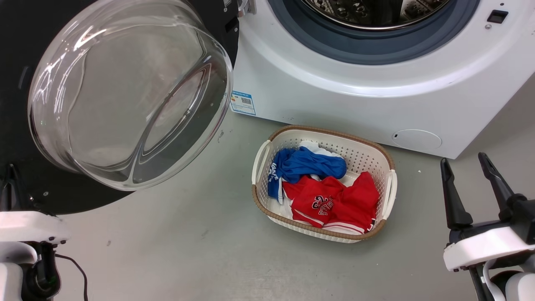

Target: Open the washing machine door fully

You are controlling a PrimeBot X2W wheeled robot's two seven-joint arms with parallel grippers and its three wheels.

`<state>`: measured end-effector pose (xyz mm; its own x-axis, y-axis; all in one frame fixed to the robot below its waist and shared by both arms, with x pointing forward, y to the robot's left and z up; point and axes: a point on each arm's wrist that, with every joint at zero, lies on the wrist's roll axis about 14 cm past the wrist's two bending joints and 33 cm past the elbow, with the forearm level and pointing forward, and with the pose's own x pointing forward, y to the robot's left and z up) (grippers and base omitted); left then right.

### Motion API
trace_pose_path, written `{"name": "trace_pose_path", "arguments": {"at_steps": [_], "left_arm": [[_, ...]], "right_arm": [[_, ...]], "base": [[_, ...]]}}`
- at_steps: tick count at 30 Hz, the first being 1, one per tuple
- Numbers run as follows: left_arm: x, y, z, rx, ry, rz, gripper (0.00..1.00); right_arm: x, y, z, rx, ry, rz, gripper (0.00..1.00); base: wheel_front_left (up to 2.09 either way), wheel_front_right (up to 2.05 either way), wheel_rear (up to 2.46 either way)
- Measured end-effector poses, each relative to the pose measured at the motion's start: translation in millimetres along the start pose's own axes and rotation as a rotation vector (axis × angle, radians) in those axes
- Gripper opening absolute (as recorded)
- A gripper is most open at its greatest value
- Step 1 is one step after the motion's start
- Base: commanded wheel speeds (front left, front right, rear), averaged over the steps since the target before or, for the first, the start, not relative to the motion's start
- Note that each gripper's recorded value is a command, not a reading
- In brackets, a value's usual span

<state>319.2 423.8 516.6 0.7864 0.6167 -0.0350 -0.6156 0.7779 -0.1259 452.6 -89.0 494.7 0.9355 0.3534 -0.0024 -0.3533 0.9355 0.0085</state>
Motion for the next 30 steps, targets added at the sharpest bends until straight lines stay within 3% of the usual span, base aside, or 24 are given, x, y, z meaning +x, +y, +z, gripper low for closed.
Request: {"name": "trace_pose_path", "arguments": {"at_steps": [9, 18, 30], "left_arm": [[-6, -4, -9, 0.008, 0.003, -0.022, 0.0], [-49, -20, 0, 0.014, -0.058, -0.085, 0.0], [-102, -107, 3, -0.016, -0.044, -0.363, 0.0]], "right_arm": [[-5, -2, 4, 0.012, -0.014, -0.017, 1.0], [-22, 6, 20, 0.018, -0.053, -0.024, 1.0], [-44, 4, 35, 0.018, -0.082, -0.059, 1.0]], "base": [[0.0, 0.0, 0.0], [0.0, 0.0, 0.0], [0.0, 0.0, 0.0]]}}
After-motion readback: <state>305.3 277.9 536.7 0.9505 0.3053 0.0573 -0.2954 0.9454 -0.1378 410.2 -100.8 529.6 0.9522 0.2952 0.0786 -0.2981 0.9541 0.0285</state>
